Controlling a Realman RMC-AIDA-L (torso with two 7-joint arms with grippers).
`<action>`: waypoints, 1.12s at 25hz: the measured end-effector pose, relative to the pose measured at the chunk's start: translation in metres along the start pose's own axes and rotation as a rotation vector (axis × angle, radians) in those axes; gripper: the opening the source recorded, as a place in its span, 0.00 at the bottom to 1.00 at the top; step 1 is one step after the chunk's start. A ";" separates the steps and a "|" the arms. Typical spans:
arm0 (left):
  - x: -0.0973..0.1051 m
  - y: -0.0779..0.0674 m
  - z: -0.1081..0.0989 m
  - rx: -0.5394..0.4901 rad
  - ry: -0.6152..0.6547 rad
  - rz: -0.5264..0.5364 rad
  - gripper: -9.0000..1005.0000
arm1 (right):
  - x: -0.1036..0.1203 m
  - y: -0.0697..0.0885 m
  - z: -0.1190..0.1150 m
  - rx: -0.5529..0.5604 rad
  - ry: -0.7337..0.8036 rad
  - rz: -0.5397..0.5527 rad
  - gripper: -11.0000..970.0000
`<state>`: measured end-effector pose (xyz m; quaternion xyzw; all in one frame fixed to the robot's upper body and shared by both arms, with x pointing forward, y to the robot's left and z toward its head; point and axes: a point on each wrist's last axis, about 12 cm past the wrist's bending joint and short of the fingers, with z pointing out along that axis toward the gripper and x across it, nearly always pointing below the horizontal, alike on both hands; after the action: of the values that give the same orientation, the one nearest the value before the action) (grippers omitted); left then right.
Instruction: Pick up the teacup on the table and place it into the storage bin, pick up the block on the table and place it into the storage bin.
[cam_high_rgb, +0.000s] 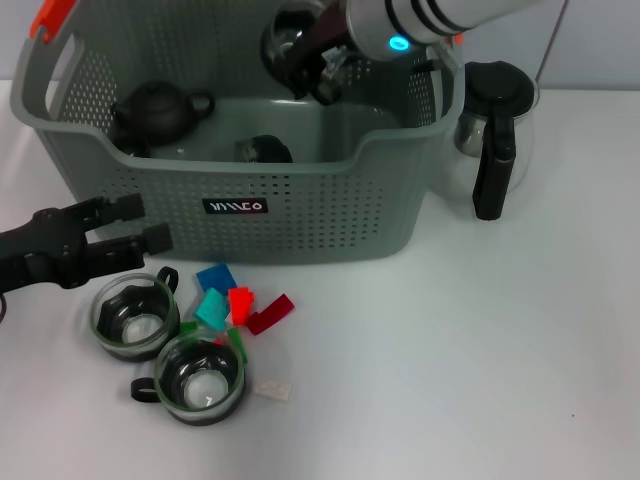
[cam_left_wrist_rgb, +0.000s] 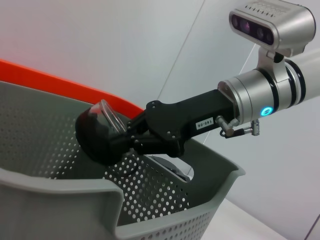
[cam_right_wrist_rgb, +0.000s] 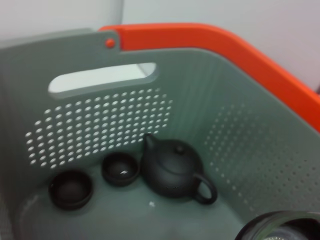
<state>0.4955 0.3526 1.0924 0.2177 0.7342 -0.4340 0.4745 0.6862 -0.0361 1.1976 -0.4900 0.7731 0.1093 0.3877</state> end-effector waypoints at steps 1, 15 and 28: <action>0.001 0.000 -0.001 -0.001 0.000 -0.001 0.87 | 0.000 0.001 0.001 -0.004 0.005 -0.009 0.07; 0.001 -0.001 0.000 0.007 -0.001 -0.001 0.87 | 0.009 0.004 0.006 -0.005 0.052 0.015 0.07; 0.002 -0.002 0.002 0.013 -0.001 -0.004 0.87 | 0.011 0.010 0.007 -0.014 0.097 -0.087 0.07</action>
<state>0.4939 0.3500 1.0913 0.2191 0.7316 -0.4396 0.4727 0.6794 -0.0347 1.1827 -0.5308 0.7680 0.0740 0.3507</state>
